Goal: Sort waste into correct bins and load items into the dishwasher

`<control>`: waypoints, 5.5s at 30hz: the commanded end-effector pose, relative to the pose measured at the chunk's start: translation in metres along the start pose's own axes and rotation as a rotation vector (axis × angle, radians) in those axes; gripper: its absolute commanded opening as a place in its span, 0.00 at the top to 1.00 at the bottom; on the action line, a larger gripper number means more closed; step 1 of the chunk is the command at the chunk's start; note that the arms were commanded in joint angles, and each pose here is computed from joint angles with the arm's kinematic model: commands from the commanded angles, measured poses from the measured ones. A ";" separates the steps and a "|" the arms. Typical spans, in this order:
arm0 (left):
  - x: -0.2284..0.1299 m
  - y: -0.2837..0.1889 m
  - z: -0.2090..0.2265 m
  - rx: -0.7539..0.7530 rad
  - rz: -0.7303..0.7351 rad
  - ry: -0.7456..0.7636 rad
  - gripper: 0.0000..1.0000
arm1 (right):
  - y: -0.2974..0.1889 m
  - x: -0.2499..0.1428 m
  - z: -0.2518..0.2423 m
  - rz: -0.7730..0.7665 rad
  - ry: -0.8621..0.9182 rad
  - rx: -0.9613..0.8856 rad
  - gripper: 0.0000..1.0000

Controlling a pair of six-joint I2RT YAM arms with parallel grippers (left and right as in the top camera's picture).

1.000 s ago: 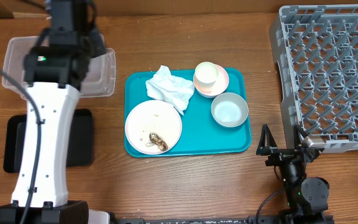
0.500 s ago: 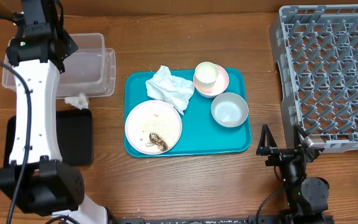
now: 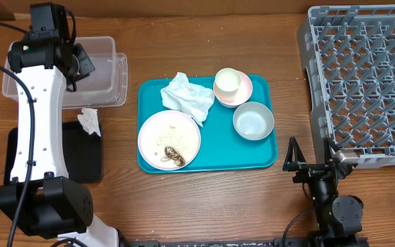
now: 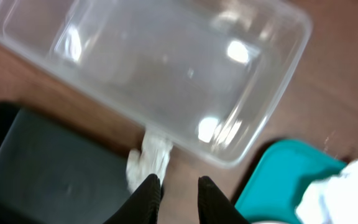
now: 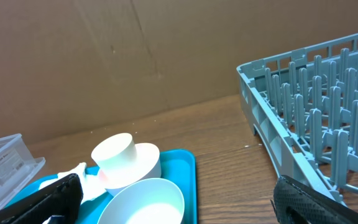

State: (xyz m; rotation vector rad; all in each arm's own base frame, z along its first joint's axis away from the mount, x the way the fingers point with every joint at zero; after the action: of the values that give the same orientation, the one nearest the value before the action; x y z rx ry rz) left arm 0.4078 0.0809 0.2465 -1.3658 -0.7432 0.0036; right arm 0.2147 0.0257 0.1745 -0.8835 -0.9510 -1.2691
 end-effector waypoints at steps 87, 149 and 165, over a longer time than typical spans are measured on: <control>-0.079 0.035 0.040 0.032 -0.055 -0.239 0.96 | 0.000 -0.002 -0.002 -0.005 -0.007 -0.008 0.00; -0.173 0.117 0.079 0.284 0.076 -0.177 0.96 | 0.000 -0.002 -0.002 -0.005 -0.007 -0.008 0.00; -0.183 0.134 0.047 0.080 0.175 -0.027 0.96 | 0.000 -0.002 -0.002 -0.005 -0.007 -0.008 0.00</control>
State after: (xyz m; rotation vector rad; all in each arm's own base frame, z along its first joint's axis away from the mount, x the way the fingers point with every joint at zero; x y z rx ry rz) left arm 0.2959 0.0887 0.0443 -1.2753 -0.7150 0.2474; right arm 0.2147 0.0257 0.1746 -0.8832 -0.9513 -1.2693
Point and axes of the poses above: each gripper's point midway between its finger pads, its own y axis out along the fingers, its own z axis along the line the jaws close on, x = y × z, the point moved 3 cm from there along -y, back along the fingers, and after that the axes turned 4 degrees about y, right-handed, at the moved point
